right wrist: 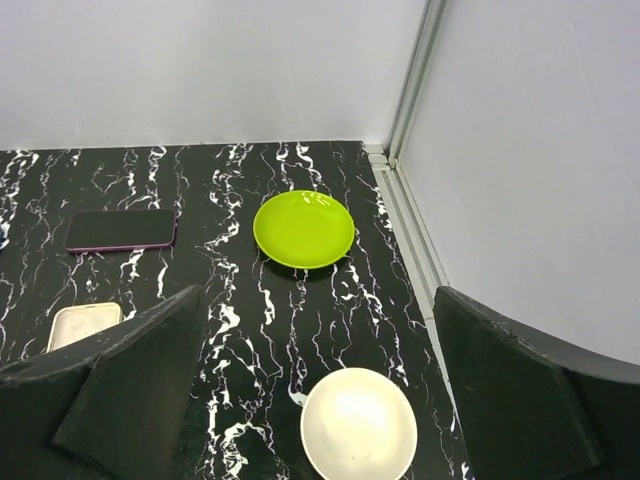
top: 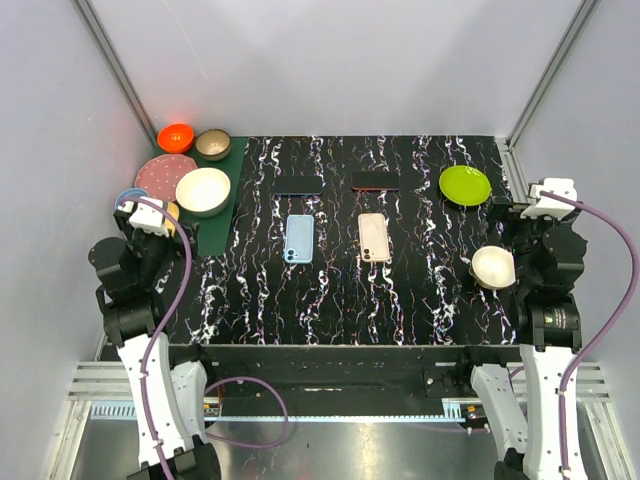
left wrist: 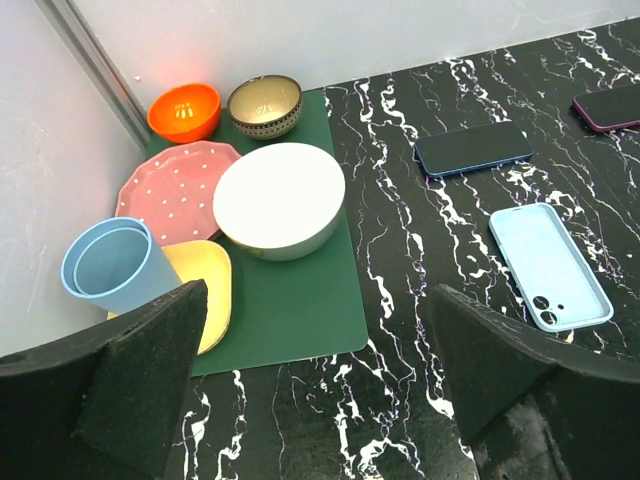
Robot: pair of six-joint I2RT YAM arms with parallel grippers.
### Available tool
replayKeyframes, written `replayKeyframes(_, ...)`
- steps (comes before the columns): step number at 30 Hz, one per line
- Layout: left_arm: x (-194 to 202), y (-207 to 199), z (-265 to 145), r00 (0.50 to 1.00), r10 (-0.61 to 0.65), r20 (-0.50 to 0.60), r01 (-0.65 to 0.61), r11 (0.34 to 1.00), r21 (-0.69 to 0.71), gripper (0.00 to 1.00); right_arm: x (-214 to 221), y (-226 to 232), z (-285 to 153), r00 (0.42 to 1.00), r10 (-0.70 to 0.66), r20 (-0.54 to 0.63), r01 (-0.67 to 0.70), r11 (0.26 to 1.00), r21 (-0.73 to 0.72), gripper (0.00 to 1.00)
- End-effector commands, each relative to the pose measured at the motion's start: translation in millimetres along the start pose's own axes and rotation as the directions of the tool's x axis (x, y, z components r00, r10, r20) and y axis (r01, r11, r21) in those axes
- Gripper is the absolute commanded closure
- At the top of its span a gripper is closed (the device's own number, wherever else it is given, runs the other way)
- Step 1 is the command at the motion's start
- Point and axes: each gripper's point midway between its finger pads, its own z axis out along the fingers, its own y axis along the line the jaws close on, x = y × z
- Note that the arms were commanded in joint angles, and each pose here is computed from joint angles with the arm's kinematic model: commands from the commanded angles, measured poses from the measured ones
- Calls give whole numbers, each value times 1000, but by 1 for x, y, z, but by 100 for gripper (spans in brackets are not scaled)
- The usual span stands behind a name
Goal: Take the phone out of the phone case
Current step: Reset both arms
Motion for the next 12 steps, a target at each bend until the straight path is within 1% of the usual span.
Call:
replayKeyframes(1, -16, -5, -3, 997, 17, 76, -18, 1000, 19, 1, -16, -12, 0, 997, 50, 67, -54, 996, 71, 0)
replayKeyframes(8, -15, -5, -3, 997, 11, 73, -13, 1000, 20, 1, -15, -16, 1, 996, 55, 77, -62, 994, 94, 0)
replayKeyframes(12, -15, -7, -3, 997, 8, 75, -10, 1000, 29, 1, -15, -14, 1, 996, 54, 77, -60, 995, 84, 0)
